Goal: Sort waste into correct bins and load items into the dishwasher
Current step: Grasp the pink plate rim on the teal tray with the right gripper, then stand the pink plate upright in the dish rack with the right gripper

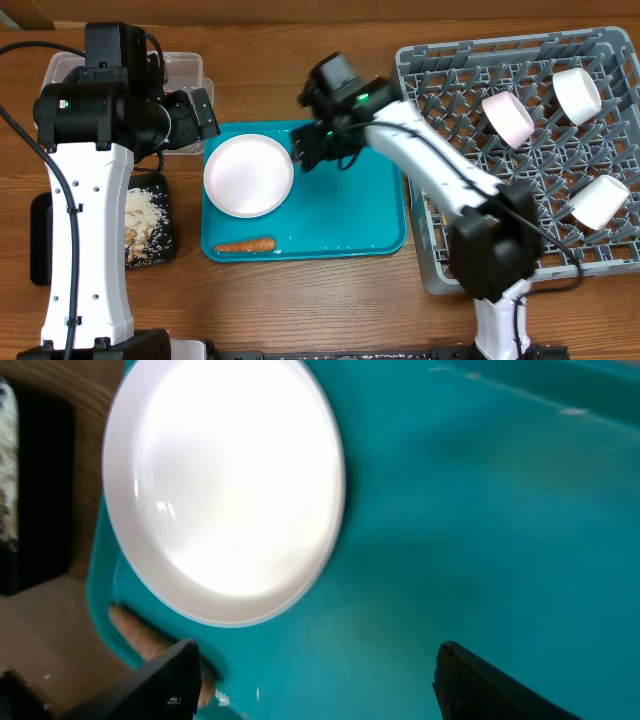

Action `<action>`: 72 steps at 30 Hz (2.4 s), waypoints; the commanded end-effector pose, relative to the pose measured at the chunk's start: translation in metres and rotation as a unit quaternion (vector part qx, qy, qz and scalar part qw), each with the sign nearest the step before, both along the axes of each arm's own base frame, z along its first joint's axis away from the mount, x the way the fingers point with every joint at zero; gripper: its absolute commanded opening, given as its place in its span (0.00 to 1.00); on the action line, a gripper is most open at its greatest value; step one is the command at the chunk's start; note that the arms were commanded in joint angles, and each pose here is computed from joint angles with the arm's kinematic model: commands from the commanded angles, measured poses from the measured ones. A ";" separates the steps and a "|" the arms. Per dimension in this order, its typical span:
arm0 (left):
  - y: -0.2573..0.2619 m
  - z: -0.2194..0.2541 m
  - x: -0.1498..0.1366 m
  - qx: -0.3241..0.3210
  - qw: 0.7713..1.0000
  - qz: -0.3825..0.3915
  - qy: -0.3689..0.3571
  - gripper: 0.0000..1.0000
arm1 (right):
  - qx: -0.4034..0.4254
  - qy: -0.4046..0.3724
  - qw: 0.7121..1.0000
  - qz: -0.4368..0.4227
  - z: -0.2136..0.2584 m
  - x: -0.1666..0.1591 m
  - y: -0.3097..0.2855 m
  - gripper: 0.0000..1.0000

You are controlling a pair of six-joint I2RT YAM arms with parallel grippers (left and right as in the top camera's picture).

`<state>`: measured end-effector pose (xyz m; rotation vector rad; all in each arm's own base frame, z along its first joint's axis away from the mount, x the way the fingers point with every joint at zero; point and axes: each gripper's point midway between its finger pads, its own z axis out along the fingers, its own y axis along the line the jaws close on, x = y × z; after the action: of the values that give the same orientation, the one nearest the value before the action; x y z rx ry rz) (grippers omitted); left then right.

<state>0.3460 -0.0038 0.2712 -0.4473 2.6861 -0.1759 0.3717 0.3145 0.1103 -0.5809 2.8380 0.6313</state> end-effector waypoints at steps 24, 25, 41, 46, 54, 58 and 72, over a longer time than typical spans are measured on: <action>0.002 -0.002 0.002 0.008 1.000 0.002 0.003 1.00 | -0.265 0.017 0.944 -0.194 -0.120 0.032 -0.102 0.04; 0.003 -0.002 0.002 0.010 1.000 0.003 0.003 1.00 | -0.270 0.026 0.941 -0.201 -0.117 0.033 -0.113 0.04; 0.004 -0.001 0.003 0.011 1.000 0.003 0.001 1.00 | -0.242 -0.214 0.899 -0.295 0.142 0.079 -0.246 0.04; 0.004 -0.001 0.003 0.011 1.000 0.003 0.001 1.00 | -0.325 -0.284 0.799 -0.420 0.199 0.068 -0.327 0.04; 0.004 -0.001 0.003 0.013 1.000 0.000 0.001 1.00 | -0.377 -0.270 0.737 -0.491 0.173 0.056 -0.360 0.04; 0.003 -0.001 0.002 0.013 1.000 0.000 0.001 1.00 | -0.396 -0.245 0.742 -0.481 0.132 0.051 -0.360 0.04; 0.004 -0.001 0.003 0.013 1.000 0.000 0.001 1.00 | -0.367 -0.250 0.793 -0.417 0.082 0.050 -0.289 0.04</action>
<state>0.3463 -0.0014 0.2712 -0.4505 2.6829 -0.1570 0.4208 -0.0113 0.1914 0.4721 2.3312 -0.8094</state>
